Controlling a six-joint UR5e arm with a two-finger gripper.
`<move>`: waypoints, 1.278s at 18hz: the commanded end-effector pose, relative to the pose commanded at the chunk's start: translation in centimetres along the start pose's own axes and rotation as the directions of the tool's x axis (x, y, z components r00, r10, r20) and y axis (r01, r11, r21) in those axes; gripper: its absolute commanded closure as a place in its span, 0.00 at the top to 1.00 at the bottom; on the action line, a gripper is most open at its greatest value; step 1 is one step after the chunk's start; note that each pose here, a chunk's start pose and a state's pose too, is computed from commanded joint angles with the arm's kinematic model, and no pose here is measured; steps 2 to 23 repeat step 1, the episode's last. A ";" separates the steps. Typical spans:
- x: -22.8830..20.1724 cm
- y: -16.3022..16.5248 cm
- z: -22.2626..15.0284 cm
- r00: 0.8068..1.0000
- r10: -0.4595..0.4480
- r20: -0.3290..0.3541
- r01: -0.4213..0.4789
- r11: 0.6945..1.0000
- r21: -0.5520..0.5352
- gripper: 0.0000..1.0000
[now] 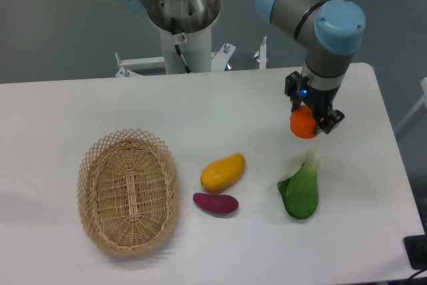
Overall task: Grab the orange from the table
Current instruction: 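Lift the held orange up off the table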
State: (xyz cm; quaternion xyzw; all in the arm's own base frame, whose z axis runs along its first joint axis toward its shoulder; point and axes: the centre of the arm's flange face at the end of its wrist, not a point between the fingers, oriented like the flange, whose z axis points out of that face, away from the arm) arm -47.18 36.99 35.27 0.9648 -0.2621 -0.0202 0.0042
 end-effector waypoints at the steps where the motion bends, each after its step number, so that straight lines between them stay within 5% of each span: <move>1: 0.0 0.0 0.2 1.000 0.000 -0.004 0.000 1.000 0.002 0.49; 23: 0.0 0.0 0.2 1.000 0.000 -0.004 0.000 1.000 0.002 0.49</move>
